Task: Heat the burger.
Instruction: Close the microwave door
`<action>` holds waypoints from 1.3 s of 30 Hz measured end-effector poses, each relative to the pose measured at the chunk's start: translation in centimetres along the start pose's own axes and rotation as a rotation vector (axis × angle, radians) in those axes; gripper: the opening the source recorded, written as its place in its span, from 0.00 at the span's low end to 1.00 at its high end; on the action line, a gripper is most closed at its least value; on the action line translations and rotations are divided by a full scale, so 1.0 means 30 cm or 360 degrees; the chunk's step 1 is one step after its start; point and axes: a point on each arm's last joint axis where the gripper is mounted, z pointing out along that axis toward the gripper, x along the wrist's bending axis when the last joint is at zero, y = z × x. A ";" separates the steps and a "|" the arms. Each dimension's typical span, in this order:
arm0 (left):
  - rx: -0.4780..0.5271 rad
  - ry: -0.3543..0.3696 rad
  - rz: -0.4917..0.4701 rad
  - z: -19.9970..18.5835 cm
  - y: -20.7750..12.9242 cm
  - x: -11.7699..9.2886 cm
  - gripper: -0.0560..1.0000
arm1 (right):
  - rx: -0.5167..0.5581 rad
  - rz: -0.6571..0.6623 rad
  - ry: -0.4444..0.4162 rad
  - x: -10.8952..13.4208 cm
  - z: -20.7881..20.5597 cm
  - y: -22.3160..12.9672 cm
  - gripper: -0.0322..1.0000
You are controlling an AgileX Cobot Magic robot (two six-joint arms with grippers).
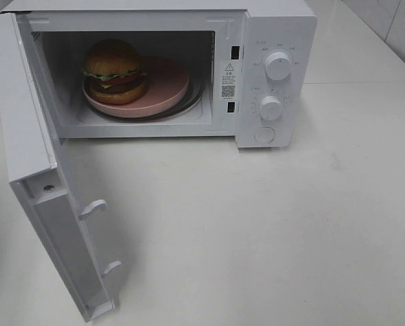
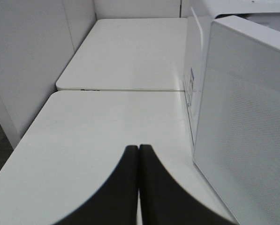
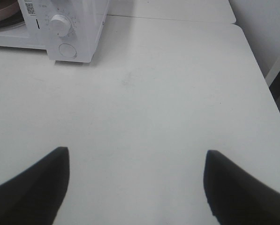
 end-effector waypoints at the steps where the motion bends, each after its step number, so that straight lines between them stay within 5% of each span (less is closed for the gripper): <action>1: -0.0018 0.0012 -0.0021 0.009 -0.006 0.002 0.05 | 0.0000 0.0000 0.0000 0.000 0.000 0.000 0.77; 7: 0.0001 -0.0055 -0.0014 0.066 -0.048 -0.015 0.05 | 0.0000 0.0000 0.0000 0.000 0.000 0.000 0.77; 12: -0.0021 -0.0351 0.0070 0.133 -0.083 -0.077 0.05 | 0.0000 0.0000 0.0000 0.000 0.000 0.000 0.77; 18: -0.0054 -0.0572 0.0076 0.165 -0.108 -0.121 0.05 | 0.0000 0.0000 0.0000 0.000 0.000 0.000 0.77; 32: -0.0033 -0.0743 0.0004 0.249 -0.142 -0.163 0.05 | 0.0000 0.0000 0.0000 0.000 0.000 0.000 0.77; 39: 0.0009 -0.0832 0.0012 0.286 -0.163 -0.245 0.05 | 0.0000 0.0000 0.0000 0.000 0.000 0.000 0.77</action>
